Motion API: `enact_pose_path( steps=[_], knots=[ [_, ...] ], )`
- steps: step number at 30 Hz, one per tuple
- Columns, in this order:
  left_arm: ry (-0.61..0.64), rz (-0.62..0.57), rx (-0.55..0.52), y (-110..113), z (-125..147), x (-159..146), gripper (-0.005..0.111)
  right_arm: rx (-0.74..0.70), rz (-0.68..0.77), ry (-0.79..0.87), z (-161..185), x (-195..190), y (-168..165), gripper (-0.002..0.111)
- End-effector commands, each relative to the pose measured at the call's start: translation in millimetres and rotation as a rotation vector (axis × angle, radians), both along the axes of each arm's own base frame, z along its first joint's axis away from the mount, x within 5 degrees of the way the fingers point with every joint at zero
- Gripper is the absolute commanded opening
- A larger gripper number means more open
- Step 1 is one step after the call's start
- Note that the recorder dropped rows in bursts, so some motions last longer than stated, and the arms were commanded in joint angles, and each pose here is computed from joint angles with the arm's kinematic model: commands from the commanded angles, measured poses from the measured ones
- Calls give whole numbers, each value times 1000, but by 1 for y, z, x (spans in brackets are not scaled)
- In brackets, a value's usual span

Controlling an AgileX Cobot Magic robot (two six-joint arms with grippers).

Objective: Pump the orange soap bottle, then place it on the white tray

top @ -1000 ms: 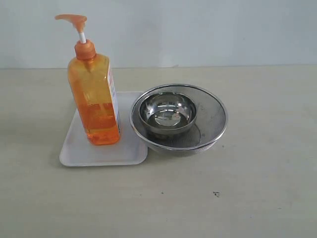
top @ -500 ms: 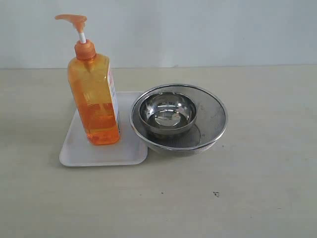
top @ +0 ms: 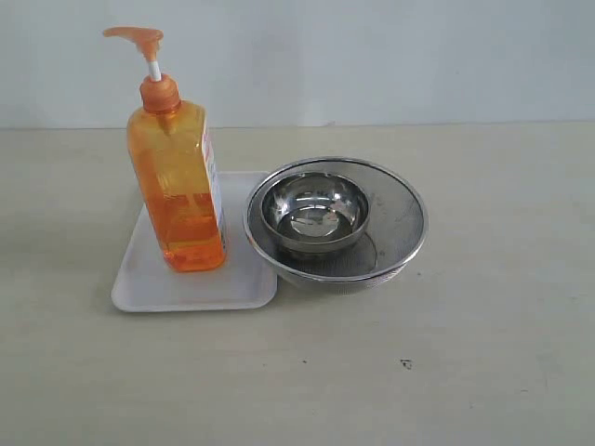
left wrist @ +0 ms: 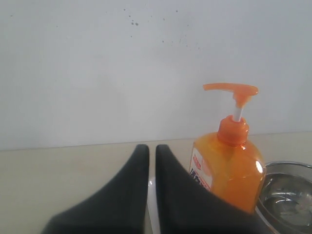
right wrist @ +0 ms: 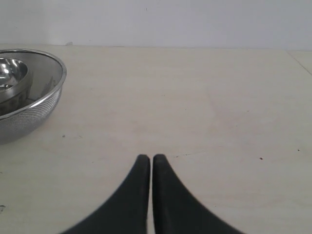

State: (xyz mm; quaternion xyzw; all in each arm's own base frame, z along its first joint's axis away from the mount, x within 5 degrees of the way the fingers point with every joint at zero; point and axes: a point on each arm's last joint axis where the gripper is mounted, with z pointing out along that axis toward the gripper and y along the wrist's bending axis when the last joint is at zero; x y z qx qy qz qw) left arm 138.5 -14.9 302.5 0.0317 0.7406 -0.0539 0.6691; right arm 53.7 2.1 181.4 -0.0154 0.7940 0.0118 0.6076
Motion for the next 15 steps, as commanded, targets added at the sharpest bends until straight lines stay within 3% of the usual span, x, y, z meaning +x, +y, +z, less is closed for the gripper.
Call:
enact_pose_path(
  steps=[1,15],
  knots=[
    [-2,-1,-13,0,0,-1,5,-19,-6,-9,1,0,-1,0],
    [-2,-1,-13,0,0,-1,5,-15,-1,-11,1,0,0,0]
  ],
)
